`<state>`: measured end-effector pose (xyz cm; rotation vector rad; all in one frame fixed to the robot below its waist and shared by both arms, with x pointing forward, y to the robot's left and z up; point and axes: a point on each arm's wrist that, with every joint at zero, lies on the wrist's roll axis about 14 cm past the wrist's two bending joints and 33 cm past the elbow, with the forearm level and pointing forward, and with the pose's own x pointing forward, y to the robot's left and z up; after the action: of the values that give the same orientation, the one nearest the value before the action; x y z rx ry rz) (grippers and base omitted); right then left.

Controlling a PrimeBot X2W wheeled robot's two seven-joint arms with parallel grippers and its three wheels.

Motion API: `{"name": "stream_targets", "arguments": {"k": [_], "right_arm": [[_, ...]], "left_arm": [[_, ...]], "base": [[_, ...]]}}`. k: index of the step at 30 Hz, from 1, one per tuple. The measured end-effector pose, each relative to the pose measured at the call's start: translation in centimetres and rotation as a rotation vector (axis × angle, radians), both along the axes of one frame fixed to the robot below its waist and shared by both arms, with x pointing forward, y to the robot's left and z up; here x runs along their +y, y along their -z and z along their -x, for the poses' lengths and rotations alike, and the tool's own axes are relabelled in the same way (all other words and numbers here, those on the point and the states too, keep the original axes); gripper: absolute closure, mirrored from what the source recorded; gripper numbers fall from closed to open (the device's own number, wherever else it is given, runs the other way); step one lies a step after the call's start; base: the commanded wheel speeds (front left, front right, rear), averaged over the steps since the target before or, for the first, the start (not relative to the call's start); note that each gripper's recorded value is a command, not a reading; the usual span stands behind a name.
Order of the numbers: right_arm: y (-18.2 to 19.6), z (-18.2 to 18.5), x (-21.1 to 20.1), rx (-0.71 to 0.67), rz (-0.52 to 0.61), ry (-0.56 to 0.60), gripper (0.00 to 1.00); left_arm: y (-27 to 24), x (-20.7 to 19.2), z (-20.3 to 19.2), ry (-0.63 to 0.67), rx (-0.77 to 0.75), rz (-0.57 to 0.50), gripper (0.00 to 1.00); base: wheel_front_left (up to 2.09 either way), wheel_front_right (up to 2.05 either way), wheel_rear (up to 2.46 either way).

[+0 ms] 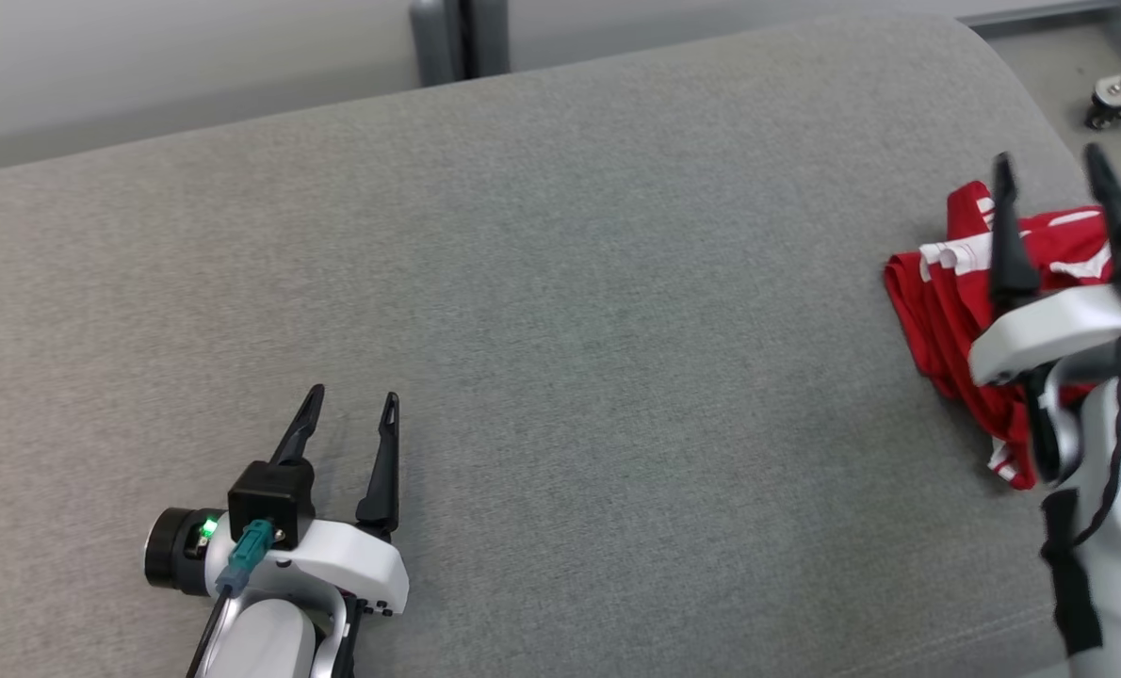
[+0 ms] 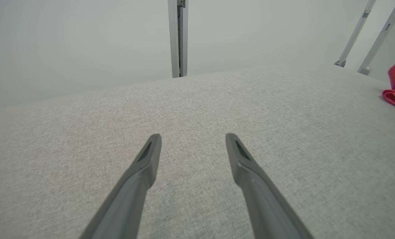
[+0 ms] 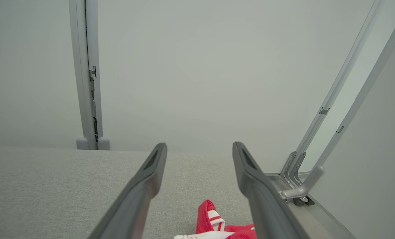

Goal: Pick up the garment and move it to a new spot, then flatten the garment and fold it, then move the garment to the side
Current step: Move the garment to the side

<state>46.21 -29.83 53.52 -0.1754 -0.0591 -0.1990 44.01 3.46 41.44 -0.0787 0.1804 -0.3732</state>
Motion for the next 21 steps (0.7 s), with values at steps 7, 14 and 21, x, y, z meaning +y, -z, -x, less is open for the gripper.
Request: {"name": "stream_targets", "arguments": {"k": [7, 14, 21], "right_arm": [[1.7, 1.1, 5.7, 0.0, -0.092, -0.13, 0.0], [4.6, 3.1, 10.0, 0.062, -0.176, -0.223, 0.0], [5.3, 4.4, 11.7, 0.075, -0.221, -0.262, 0.0]], "left_arm": [[-0.9, 3.4, 1.1, -0.104, -0.012, -0.013, 0.0], [-1.6, 7.8, 3.1, -0.24, -0.016, -0.036, 0.0], [-2.5, 10.9, 4.8, -0.333, -0.035, -0.046, 0.0]], "base": [[0.0, 0.0, 0.0], [0.0, 0.0, 0.0], [0.0, 0.0, 0.0]]}}
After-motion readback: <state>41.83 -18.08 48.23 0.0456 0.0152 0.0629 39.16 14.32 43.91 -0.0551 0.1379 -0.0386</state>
